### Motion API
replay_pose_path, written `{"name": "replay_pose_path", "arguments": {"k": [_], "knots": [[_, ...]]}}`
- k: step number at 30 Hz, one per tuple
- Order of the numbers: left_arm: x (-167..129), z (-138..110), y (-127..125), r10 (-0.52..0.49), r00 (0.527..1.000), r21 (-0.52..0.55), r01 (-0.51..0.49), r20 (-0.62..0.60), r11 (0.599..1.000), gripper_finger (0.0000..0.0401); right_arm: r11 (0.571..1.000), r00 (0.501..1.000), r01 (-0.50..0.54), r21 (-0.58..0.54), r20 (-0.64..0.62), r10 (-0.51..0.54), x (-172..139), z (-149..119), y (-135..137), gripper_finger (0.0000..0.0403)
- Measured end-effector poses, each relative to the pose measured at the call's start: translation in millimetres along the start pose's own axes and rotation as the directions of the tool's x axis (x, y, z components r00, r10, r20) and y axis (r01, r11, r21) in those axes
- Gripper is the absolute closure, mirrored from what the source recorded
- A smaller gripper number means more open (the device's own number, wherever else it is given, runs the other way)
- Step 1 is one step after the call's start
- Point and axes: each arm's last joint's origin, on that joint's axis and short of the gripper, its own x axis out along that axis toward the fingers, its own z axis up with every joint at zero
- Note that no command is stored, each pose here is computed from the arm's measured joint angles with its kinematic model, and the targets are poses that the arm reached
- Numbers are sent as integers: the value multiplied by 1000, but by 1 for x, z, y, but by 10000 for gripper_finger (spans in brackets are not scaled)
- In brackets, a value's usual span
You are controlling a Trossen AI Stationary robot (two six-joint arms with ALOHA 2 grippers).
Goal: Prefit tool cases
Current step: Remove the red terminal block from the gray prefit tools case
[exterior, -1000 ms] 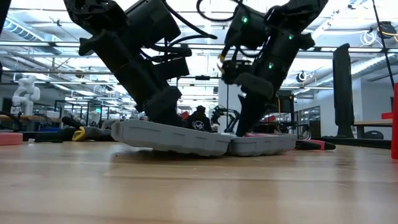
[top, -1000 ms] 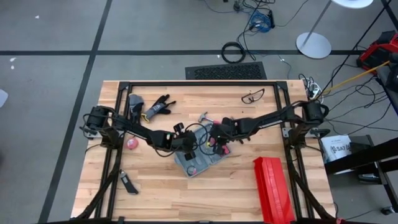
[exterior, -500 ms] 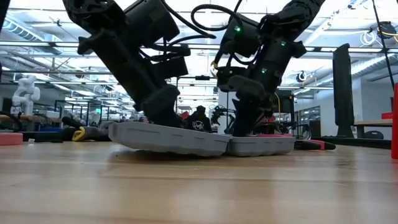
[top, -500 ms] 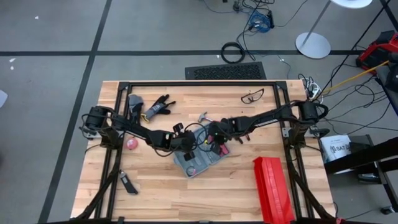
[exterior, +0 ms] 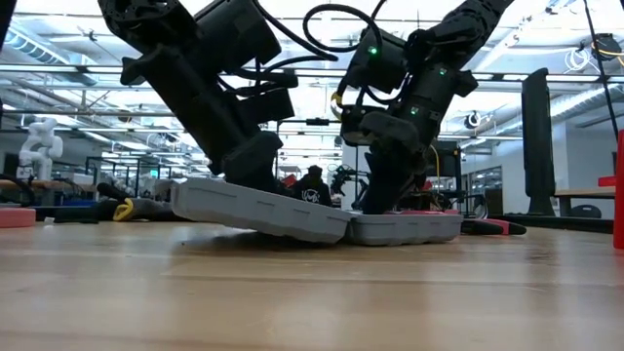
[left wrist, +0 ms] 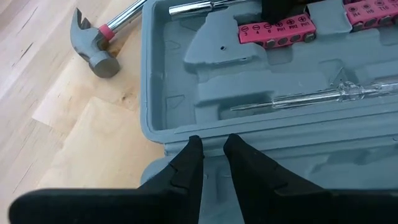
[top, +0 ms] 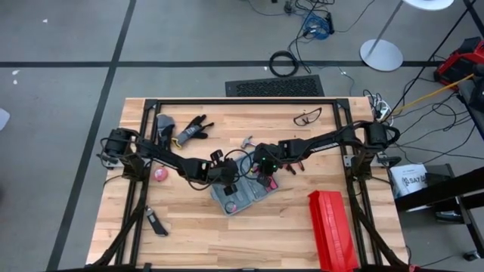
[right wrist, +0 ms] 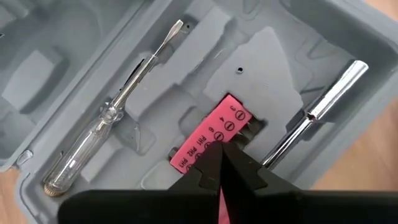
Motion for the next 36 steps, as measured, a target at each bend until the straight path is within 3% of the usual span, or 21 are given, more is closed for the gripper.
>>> {"name": "replay_pose_path", "arguments": {"k": [11, 20, 27, 36], "knots": [[1, 2, -1, -12, 1000, -5, 12, 11, 1000, 315, 998, 993, -63, -27, 93, 66, -16, 10, 7, 403], [1, 1, 0, -9, 1000, -6, 9, 8, 1000, 315, 1000, 998, 14, -18, 55, -13, -22, 1, 15, 403], [1, 1, 0, -9, 1000, -7, 9, 7, 1000, 315, 991, 990, 132, 14, 41, -133, -36, -5, 15, 403], [1, 4, -1, -17, 999, 3, 17, 42, 1000, 315, 987, 987, 158, -8, -3, -158, -22, -9, 12, 403]]}}
